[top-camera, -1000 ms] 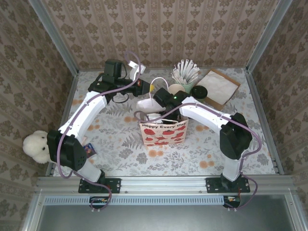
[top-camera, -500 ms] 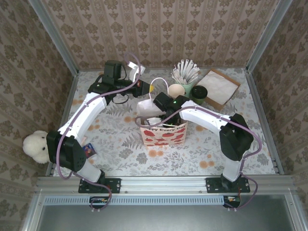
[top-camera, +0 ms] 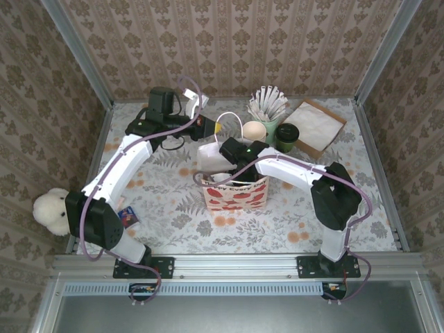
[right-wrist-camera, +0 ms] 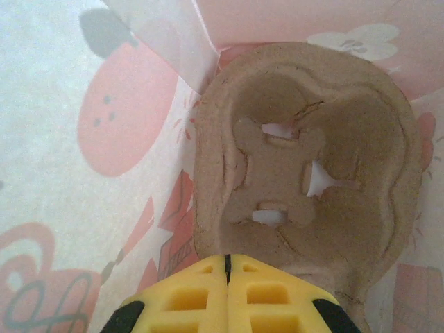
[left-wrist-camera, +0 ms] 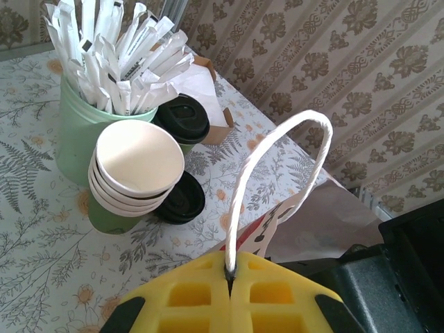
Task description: Pack the takeout coffee
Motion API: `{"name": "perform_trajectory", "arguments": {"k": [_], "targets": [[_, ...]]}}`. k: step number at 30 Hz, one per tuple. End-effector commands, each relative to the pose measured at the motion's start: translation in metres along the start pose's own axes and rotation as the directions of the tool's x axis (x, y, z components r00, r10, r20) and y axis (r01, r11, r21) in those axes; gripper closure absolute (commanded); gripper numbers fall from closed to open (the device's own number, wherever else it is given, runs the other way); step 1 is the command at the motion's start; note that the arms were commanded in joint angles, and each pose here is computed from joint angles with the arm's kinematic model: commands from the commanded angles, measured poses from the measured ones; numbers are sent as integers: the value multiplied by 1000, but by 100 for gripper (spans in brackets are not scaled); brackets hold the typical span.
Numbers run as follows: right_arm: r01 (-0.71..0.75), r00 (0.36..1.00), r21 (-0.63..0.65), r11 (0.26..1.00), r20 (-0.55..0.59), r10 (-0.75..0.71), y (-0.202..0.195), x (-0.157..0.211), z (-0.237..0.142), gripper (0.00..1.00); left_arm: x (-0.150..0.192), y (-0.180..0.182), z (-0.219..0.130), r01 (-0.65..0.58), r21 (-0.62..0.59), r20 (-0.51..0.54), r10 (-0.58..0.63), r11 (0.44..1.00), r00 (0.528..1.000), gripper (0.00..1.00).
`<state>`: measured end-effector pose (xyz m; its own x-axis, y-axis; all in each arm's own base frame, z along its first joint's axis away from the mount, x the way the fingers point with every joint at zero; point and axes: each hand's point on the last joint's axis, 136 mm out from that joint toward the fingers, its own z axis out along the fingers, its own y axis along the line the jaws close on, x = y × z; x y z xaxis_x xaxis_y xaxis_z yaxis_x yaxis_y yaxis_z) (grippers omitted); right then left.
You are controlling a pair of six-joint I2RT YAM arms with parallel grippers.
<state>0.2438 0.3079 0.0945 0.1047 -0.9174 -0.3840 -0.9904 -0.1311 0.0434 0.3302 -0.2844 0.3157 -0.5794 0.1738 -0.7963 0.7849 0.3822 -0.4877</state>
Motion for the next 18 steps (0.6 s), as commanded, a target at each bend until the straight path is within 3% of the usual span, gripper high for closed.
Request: {"name": "perform_trajectory", "arguments": {"k": [1, 8, 18], "targets": [[-21, 999, -27, 999, 50, 22, 14, -10, -5, 100, -6, -12, -8, -33, 3, 33, 33, 999, 999, 100], [33, 994, 49, 998, -105, -28, -2, 21, 21, 100, -1, -11, -7, -21, -8, 35, 21, 1000, 999, 100], [98, 991, 140, 985, -109, -83, -18, 9, 10, 97, 10, -15, -13, -8, -27, 27, 8, 1000, 1000, 100]]}}
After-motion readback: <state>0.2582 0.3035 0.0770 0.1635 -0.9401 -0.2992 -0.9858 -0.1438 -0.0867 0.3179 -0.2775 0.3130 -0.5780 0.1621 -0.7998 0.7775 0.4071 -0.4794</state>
